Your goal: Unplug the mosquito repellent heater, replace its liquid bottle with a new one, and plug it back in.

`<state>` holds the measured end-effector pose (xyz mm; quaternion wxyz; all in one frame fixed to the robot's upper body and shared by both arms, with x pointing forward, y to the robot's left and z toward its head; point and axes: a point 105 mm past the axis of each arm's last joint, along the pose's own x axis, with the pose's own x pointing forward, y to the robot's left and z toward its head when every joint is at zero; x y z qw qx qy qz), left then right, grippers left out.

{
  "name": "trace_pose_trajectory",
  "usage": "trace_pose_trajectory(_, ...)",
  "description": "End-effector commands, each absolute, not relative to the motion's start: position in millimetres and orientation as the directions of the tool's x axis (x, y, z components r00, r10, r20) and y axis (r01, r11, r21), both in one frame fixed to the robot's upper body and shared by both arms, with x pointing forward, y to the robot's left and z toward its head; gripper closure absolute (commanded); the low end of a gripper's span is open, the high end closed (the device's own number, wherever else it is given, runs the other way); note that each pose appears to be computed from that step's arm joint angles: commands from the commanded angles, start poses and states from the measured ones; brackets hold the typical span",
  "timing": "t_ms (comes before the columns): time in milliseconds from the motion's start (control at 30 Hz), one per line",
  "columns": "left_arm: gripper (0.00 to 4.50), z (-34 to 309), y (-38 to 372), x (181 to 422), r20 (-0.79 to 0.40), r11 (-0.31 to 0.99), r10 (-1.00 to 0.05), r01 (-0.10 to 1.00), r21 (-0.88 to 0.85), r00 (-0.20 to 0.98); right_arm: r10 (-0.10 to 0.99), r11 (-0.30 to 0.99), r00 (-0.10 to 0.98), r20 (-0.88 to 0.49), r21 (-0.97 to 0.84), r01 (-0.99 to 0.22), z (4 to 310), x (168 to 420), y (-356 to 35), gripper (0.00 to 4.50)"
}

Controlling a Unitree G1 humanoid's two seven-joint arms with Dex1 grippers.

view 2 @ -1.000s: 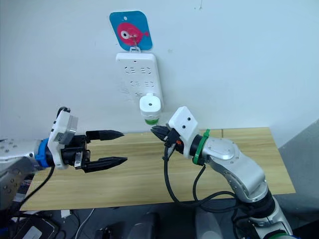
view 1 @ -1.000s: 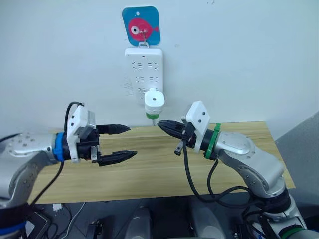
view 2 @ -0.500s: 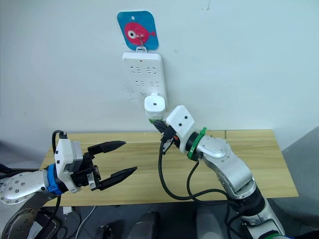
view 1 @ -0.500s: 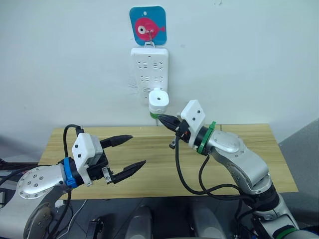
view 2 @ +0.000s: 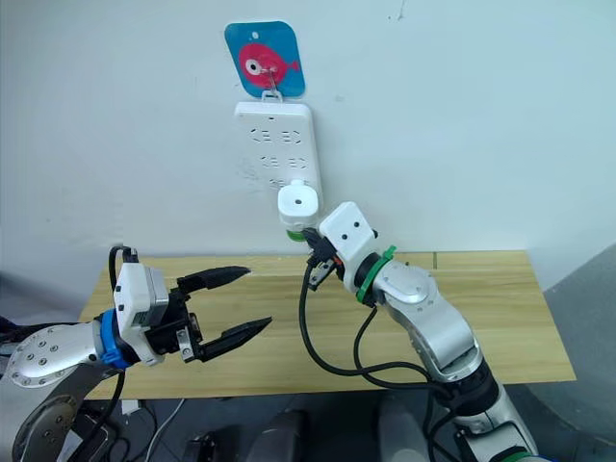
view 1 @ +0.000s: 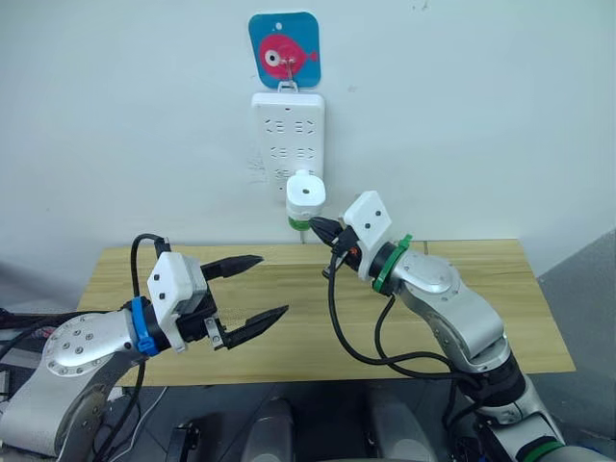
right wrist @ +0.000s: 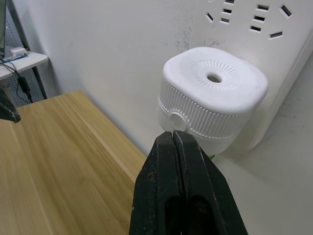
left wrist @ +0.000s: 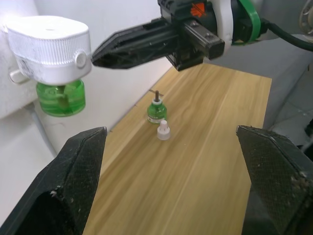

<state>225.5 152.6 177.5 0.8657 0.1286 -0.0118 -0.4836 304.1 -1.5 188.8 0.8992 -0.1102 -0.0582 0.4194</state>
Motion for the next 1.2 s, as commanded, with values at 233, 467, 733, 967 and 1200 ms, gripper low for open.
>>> trace_pose_trajectory(233, 0.00, 182.3, 150.0, 226.8, -0.099, 0.483, -0.847, 0.834, 0.268, 0.523, 0.750, 0.651, 0.657, 0.073, -0.256, -0.715, 202.3, 304.0, -0.8, 4.49)
trace_pose_trajectory(467, 0.00, 181.9, 149.7, 227.4, -0.099, 0.483, -0.847, 0.834, 0.268, 0.522, 0.756, 0.646, 0.650, 0.077, -0.245, -0.723, 202.9, 302.1, 4.2, 4.49)
trace_pose_trajectory(733, 0.00, 181.0, 150.5, 228.5, -0.102, 0.480, -0.848, 0.835, 0.270, 0.520, 0.741, 0.665, 0.667, 0.083, -0.232, -0.710, 203.9, 306.8, 4.5, 4.49)
trace_pose_trajectory(967, 0.00, 180.5, 151.2, 229.3, -0.104, 0.480, -0.847, 0.835, 0.271, 0.521, 0.705, 0.702, 0.702, 0.098, -0.234, -0.672, 206.5, 313.2, 1.4, 4.49)
trace_pose_trajectory(1200, 0.00, 180.3, 152.0, 230.6, -0.100, 0.484, -0.846, 0.832, 0.272, 0.524, 0.650, 0.758, 0.746, 0.147, -0.194, -0.622, 216.6, 321.4, -6.3, 4.49)
